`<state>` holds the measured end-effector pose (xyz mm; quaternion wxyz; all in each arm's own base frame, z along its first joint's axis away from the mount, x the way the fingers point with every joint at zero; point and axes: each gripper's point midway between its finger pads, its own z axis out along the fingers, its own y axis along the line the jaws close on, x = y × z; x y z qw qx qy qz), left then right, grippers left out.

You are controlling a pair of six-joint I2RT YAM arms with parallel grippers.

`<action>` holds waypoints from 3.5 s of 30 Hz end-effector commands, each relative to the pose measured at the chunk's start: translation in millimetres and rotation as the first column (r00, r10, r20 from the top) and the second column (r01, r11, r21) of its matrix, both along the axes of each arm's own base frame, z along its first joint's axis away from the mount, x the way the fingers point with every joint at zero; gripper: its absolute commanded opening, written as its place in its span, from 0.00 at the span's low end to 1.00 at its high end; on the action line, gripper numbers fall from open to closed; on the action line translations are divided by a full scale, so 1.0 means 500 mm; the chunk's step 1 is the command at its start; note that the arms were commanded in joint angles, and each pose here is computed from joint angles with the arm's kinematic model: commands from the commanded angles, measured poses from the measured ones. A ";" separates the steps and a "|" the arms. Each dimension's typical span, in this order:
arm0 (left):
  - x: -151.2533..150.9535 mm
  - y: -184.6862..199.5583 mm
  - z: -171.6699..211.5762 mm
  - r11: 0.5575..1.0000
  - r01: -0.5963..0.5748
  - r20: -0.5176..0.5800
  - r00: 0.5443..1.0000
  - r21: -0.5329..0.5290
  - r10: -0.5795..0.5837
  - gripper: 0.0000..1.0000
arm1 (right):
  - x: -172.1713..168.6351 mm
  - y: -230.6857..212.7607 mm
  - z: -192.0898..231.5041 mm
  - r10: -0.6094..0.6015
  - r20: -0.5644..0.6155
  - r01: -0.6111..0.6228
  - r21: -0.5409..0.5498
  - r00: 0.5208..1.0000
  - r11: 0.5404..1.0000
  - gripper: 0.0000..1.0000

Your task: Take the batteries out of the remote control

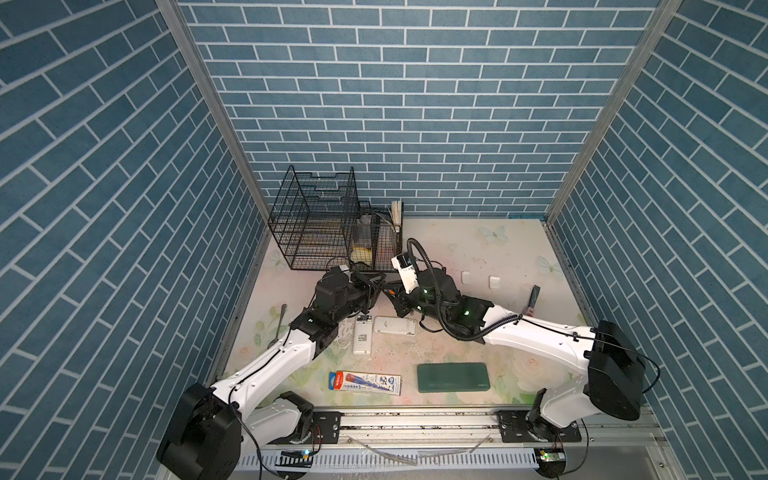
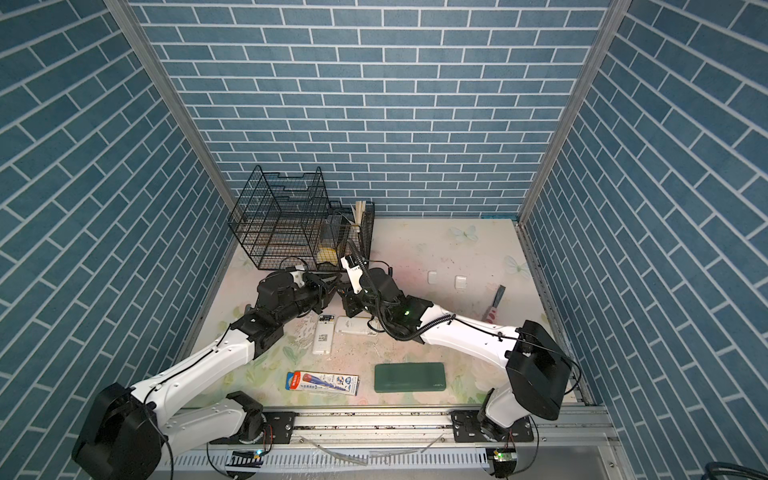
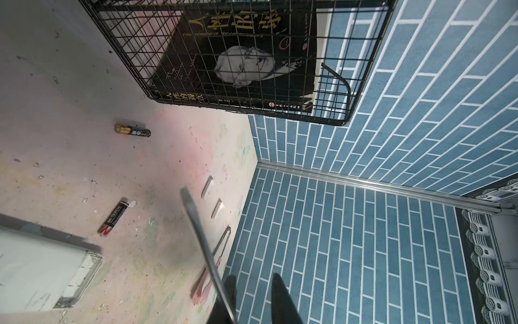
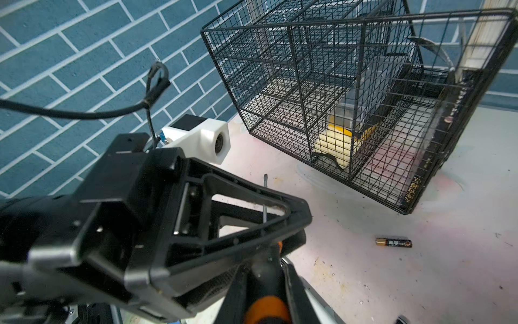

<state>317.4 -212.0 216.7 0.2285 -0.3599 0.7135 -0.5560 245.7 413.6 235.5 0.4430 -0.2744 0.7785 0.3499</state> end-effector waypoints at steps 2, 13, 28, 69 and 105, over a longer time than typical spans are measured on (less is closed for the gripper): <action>0.007 0.011 -0.003 1.000 -0.017 0.021 1.000 0.013 0.017 0.00 | 0.002 0.015 0.043 0.008 0.044 -0.009 0.038 0.999 0.999 0.00; 0.026 0.037 0.013 0.998 -0.063 0.068 0.996 0.016 0.062 0.00 | -0.027 0.005 0.057 0.038 -0.037 -0.035 0.087 0.999 0.996 0.40; 0.038 0.061 0.049 0.988 -0.088 0.230 0.972 0.128 0.057 0.00 | -0.034 -0.078 0.098 0.059 -0.360 0.044 0.272 0.931 0.961 0.50; 0.068 0.066 0.083 0.967 -0.157 0.348 0.934 0.201 0.080 0.00 | 0.077 0.048 0.070 0.198 -0.611 0.180 0.500 0.767 0.847 0.39; 0.069 0.092 0.087 0.923 -0.267 0.402 0.905 0.276 0.141 0.00 | 0.079 0.067 0.078 0.191 -0.612 0.201 0.512 0.767 0.835 0.19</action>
